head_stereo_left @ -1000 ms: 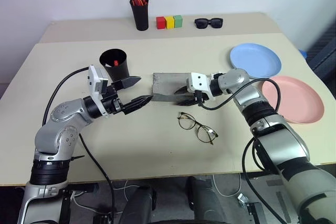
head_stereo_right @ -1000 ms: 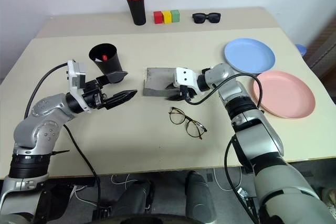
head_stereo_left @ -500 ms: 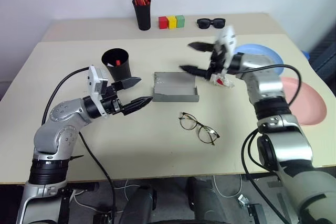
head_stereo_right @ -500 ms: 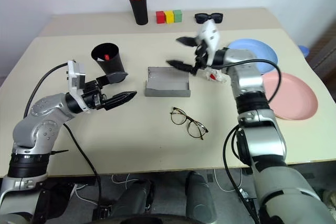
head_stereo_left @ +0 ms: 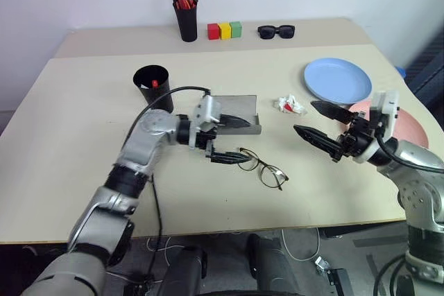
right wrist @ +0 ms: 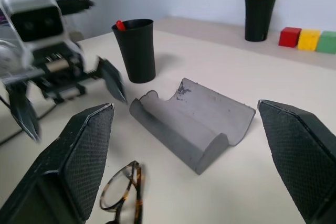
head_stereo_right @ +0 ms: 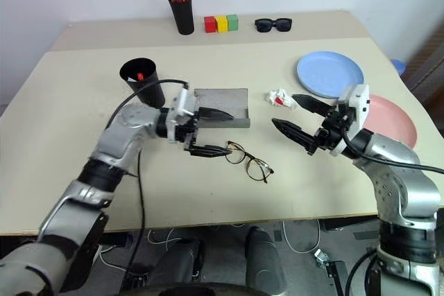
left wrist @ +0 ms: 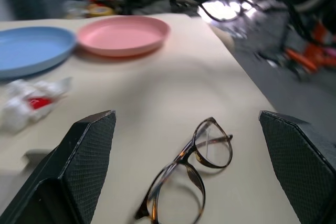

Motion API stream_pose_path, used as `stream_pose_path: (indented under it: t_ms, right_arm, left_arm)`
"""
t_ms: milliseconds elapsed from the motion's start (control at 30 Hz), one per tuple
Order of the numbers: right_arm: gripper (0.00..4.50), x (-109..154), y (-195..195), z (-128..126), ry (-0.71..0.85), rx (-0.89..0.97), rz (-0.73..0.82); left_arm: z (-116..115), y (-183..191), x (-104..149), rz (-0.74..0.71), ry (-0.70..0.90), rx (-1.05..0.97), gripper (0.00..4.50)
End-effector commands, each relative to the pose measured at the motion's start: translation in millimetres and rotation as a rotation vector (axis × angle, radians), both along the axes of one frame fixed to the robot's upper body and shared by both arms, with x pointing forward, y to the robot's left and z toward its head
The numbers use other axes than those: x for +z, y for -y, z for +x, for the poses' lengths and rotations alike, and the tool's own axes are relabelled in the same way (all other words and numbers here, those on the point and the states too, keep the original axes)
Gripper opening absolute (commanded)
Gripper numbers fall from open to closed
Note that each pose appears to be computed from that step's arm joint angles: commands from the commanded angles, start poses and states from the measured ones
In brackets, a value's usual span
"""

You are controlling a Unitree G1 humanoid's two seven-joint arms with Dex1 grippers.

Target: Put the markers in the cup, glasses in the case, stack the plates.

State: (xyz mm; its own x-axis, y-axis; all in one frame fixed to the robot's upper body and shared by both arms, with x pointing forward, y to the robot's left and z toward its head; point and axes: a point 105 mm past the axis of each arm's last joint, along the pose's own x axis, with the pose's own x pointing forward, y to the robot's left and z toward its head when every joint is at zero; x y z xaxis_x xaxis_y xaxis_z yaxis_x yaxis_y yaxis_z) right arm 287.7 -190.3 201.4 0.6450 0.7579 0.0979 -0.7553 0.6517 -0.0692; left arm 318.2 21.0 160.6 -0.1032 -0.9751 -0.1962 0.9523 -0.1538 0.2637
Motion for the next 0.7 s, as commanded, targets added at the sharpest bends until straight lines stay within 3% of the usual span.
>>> stream_pose_path:
  t_ms: [33,267,700]
  right_arm:
    - [4.47,16,1,-8,0.075,-0.040,0.013]
    - [4.47,12,2,-12,0.080,-0.091,0.019]
    - [4.47,11,-2,-6,0.099,-0.106,0.004]
  left_arm:
    - [7,8,-4,0.093,0.096,-0.082,4.50]
    - [16,31,-12,0.250,0.187,-0.202,4.50]
    - [9,54,-31,0.450,0.290,-0.358,4.50]
